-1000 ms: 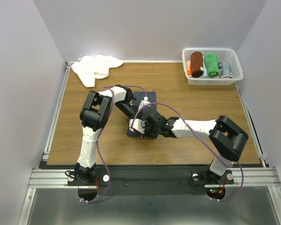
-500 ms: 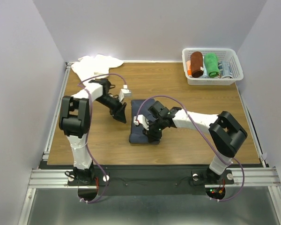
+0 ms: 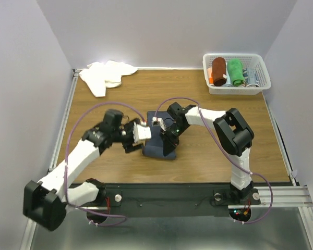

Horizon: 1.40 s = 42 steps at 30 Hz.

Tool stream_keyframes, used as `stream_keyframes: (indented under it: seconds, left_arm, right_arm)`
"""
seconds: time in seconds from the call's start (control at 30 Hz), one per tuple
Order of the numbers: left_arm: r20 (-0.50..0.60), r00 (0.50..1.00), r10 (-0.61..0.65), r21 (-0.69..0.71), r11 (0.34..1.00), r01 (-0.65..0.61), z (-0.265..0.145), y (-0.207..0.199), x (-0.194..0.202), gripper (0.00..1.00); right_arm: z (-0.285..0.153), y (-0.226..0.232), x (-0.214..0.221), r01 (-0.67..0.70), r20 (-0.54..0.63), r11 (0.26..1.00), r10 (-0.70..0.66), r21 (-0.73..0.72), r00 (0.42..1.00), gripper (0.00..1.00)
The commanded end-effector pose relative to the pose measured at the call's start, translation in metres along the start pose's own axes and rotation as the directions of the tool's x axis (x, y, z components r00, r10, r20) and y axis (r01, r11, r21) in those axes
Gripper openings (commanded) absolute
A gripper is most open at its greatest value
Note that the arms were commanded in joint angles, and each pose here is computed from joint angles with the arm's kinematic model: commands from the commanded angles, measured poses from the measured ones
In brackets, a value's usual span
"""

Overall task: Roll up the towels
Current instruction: Roll the towel

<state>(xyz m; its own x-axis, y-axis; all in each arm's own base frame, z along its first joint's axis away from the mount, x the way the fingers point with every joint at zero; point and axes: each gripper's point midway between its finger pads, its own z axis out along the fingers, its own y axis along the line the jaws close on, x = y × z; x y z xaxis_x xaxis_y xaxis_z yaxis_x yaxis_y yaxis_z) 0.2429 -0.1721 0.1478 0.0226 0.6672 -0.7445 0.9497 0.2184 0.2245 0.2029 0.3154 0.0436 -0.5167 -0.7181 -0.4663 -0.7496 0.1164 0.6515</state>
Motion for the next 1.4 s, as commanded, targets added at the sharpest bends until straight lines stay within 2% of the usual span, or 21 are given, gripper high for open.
stream_keyframes:
  seconds: [0.0, 0.03, 0.13, 0.23, 0.4, 0.53, 0.63, 0.73, 0.83, 0.93, 0.97, 1.0, 1.1, 1.17, 1.23, 1.33, 1.37]
  left_arm:
    - [-0.05, 0.987, 0.155, -0.11, 0.981, -0.16, 0.019, -0.014, 0.009, 0.83]
    - [-0.029, 0.976, 0.216, -0.081, 0.973, -0.217, 0.026, -0.032, -0.001, 0.84]
    - [-0.057, 0.947, 0.315, -0.054, 0.947, -0.318, 0.044, -0.054, 0.003, 0.85]
    - [-0.05, 0.936, 0.348, -0.042, 0.936, -0.35, 0.054, -0.06, 0.0, 0.85]
    - [-0.056, 0.884, 0.463, -0.034, 0.884, -0.465, 0.075, -0.071, -0.01, 0.86]
    - [-0.102, 0.835, 0.54, 0.005, 0.84, -0.543, 0.092, -0.072, 0.004, 0.86]
    - [-0.118, 0.821, 0.559, 0.032, 0.828, -0.56, 0.1, -0.074, 0.012, 0.85]
    - [-0.113, 0.826, 0.552, 0.057, 0.834, -0.549, 0.107, -0.078, 0.013, 0.79]
    - [-0.136, 0.832, 0.537, 0.09, 0.843, -0.53, 0.114, -0.08, 0.02, 0.68]
    - [-0.171, 0.844, 0.508, 0.132, 0.861, -0.491, 0.12, -0.084, 0.029, 0.51]
    - [-0.177, 0.848, 0.499, 0.174, 0.864, -0.472, 0.119, -0.091, 0.035, 0.44]
    - [-0.173, 0.856, 0.487, 0.187, 0.869, -0.457, 0.119, -0.094, 0.034, 0.3]
    - [-0.169, 0.872, 0.458, 0.256, 0.875, -0.41, 0.113, -0.108, 0.037, 0.12]
    - [-0.193, 0.885, 0.423, 0.302, 0.884, -0.357, 0.109, -0.115, 0.044, 0.07]
    - [-0.207, 0.903, 0.377, 0.375, 0.883, -0.282, 0.104, -0.125, 0.051, 0.06]
    - [-0.22, 0.932, 0.289, 0.388, 0.902, -0.188, 0.103, -0.117, 0.049, 0.05]
    - [-0.218, 0.94, 0.261, 0.424, 0.893, -0.15, 0.099, -0.122, 0.05, 0.05]
  right_arm:
    - [0.002, 0.008, 0.0, -0.11, -0.005, 0.987, 0.11, -0.116, 0.994, 0.02]
    - [0.002, 0.008, 0.003, -0.143, -0.02, 0.981, 0.142, -0.129, 0.99, 0.02]
    - [-0.002, 0.005, -0.001, -0.165, -0.038, 0.971, 0.161, -0.175, 0.986, 0.03]
    - [-0.002, 0.008, 0.003, -0.218, -0.064, 0.947, 0.209, -0.235, 0.976, 0.04]
    - [-0.004, 0.005, -0.001, -0.251, -0.073, 0.923, 0.24, -0.291, 0.968, 0.06]
    - [-0.004, 0.001, 0.0, -0.274, -0.081, 0.913, 0.261, -0.301, 0.962, 0.06]
    - [-0.004, -0.002, 0.0, -0.286, -0.077, 0.909, 0.276, -0.302, 0.958, 0.08]
    - [-0.004, -0.004, -0.001, -0.305, -0.073, 0.899, 0.297, -0.313, 0.952, 0.09]
    - [-0.005, -0.006, -0.001, -0.309, -0.069, 0.897, 0.303, -0.315, 0.95, 0.09]
    - [-0.008, -0.007, -0.005, -0.306, -0.061, 0.9, 0.302, -0.31, 0.951, 0.12]
    - [-0.01, -0.008, -0.005, -0.309, -0.061, 0.902, 0.306, -0.302, 0.95, 0.15]
    - [-0.012, -0.009, -0.006, -0.307, -0.055, 0.904, 0.305, -0.297, 0.951, 0.19]
    - [-0.027, -0.016, -0.015, -0.299, -0.021, 0.917, 0.305, -0.266, 0.952, 0.42]
    - [-0.045, -0.023, -0.025, -0.296, 0.022, 0.928, 0.309, -0.228, 0.951, 0.48]
    - [-0.071, -0.03, -0.041, -0.279, 0.088, 0.946, 0.296, -0.168, 0.951, 0.61]
    - [-0.099, -0.038, -0.059, -0.234, 0.174, 0.97, 0.243, -0.073, 0.954, 0.83]
    - [-0.12, -0.036, -0.066, -0.234, 0.216, 0.972, 0.231, -0.015, 0.949, 0.85]
